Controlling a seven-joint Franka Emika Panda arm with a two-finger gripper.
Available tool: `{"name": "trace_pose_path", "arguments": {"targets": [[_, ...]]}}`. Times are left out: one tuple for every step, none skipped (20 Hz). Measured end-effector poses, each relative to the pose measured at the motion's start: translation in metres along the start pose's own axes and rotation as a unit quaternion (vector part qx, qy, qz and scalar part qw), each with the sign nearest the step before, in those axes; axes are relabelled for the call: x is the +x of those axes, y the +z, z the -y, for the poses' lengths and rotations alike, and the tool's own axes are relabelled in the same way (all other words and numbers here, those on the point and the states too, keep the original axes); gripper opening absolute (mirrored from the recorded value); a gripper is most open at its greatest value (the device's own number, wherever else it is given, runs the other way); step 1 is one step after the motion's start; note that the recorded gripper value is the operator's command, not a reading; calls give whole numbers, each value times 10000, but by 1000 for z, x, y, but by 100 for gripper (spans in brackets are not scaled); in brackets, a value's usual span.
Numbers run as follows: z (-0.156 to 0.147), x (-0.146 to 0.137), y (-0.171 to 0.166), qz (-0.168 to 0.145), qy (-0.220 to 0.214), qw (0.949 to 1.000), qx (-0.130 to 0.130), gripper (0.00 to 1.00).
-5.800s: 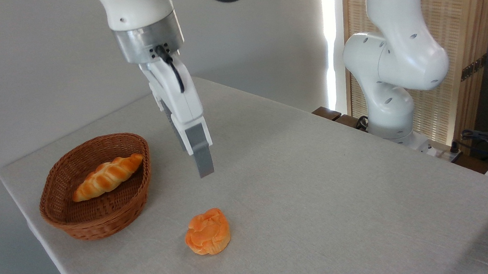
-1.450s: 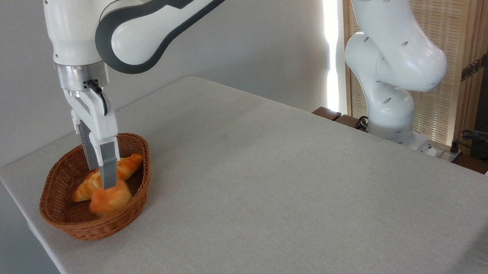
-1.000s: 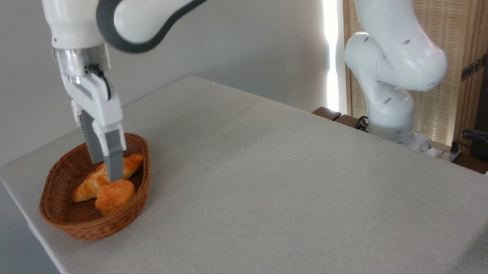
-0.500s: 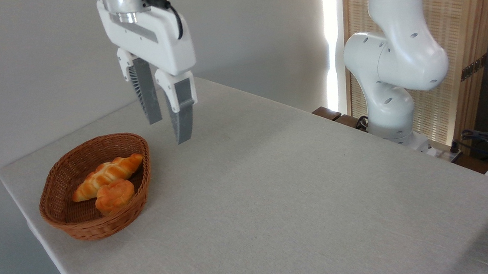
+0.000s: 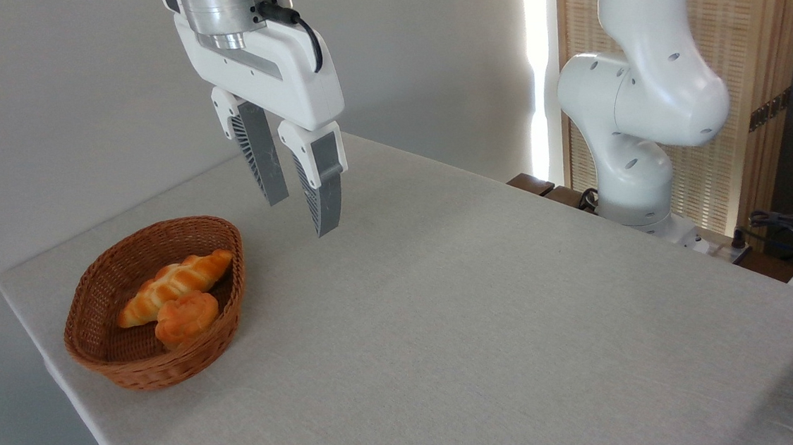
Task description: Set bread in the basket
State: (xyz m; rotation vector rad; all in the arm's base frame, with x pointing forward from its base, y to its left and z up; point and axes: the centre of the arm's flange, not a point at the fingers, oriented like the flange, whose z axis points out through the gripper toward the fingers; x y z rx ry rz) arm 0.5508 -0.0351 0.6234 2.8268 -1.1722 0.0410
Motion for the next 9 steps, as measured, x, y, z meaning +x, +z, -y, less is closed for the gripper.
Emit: {"name": "trace_pose_path", "arguments": {"targets": [[1,0,0,19,-1,10000,21,100],[2,-2,0,74,1,9999,81,100],[3,-3,0,149,4,9998,163,100],[4,-4,0,193,8,9996,211,100],[4,-4,0,215,11,9995,234,100],[4,-4,0,226,15,9994,243,100],[4,-4,0,228,17,9994,245,100],[4,-3,0,228,19,9994,245,100],[4,-3,0,228,19,9994,245,100]]}}
